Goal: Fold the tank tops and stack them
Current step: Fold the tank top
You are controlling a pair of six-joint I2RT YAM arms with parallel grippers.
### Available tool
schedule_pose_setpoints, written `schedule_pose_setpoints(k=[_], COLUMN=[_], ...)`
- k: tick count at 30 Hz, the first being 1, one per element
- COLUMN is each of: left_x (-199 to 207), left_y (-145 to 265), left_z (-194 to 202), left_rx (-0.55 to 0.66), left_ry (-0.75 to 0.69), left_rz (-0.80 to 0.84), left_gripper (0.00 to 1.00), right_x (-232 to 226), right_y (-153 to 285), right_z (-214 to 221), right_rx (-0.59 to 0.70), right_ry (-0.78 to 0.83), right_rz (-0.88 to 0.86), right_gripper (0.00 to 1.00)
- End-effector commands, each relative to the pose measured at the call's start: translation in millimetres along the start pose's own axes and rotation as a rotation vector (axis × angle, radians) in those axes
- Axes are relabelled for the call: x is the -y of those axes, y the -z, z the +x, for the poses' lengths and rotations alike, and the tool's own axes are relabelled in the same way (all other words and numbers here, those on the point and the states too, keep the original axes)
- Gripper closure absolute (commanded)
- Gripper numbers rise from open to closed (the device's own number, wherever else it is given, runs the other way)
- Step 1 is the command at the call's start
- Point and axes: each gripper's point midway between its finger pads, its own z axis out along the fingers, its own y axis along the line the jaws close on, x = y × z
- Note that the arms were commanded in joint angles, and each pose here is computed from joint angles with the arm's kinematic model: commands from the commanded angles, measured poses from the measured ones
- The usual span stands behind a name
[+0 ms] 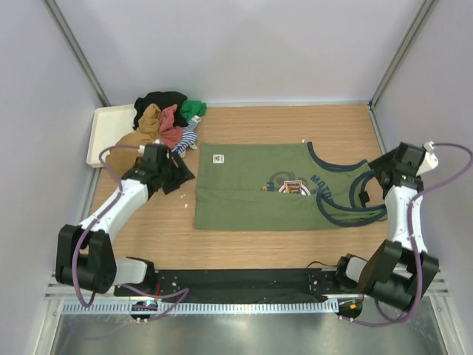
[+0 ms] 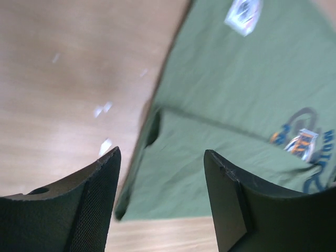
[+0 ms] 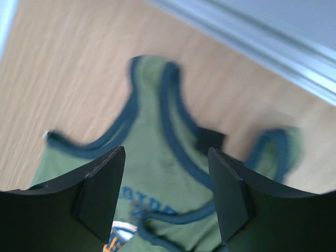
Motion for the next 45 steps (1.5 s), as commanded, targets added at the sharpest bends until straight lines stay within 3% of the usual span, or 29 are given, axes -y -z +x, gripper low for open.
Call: schedule_pose_setpoints(k=[1, 2, 7, 10, 16, 20, 29, 40, 45], left_x=[53.2, 58.7, 82.9, 99.2, 119.1, 126.4, 112.7, 97.3, 90.2], left_y=[0.9, -0.3, -30.7, -49.2, -101.6, -117.3, -138.5, -163.4, -175.0], left_z=[-50.2, -57.8, -92.1, -106.8, -129.8, -149.7, -149.9, -134.2, -126.2], left_rx=[0.112, 0.130, 0.159, 0.156, 0.126, 0.137, 0.114, 0.040, 0.007], left_ry=[-0.101, -0.108, -0.128, -0.133, -0.147, -0.184, -0.217, -0.228, -0.227], left_rz=[0.150, 0.157, 0.145, 0.160, 0.149, 0.107, 0.037, -0.013, -0.034], left_gripper=[0.34, 0.30, 0.26, 0.27, 0.32, 0.34, 0.37, 0.39, 0.40], right_x=[-91.0, -100.4, -185.3, -219.7, -257.7, -264.6, -275.4, -258.3, -247.9], right_y=[0.7, -11.8, -27.2, -32.5, -66.8, -92.3, -109.4, -120.5, -124.7], right_z=[5.0, 22.2, 68.2, 69.2, 80.8, 102.4, 149.0, 165.0, 153.7], right_rx=[-0.101, -0.177, -0.239, -0.251, -0.274, -0.311, -0.379, -0.401, -0.343], right_ry=[0.122, 0.141, 0.311, 0.333, 0.415, 0.451, 0.527, 0.566, 0.588], right_rz=[-0.324, -0.335, -0.442, -0.487, -0.463, -0.434, -0.431, -0.366, -0.295], right_gripper=[0.32, 0.33, 0.39, 0.47, 0.48, 0.50, 0.54, 0.61, 0.55])
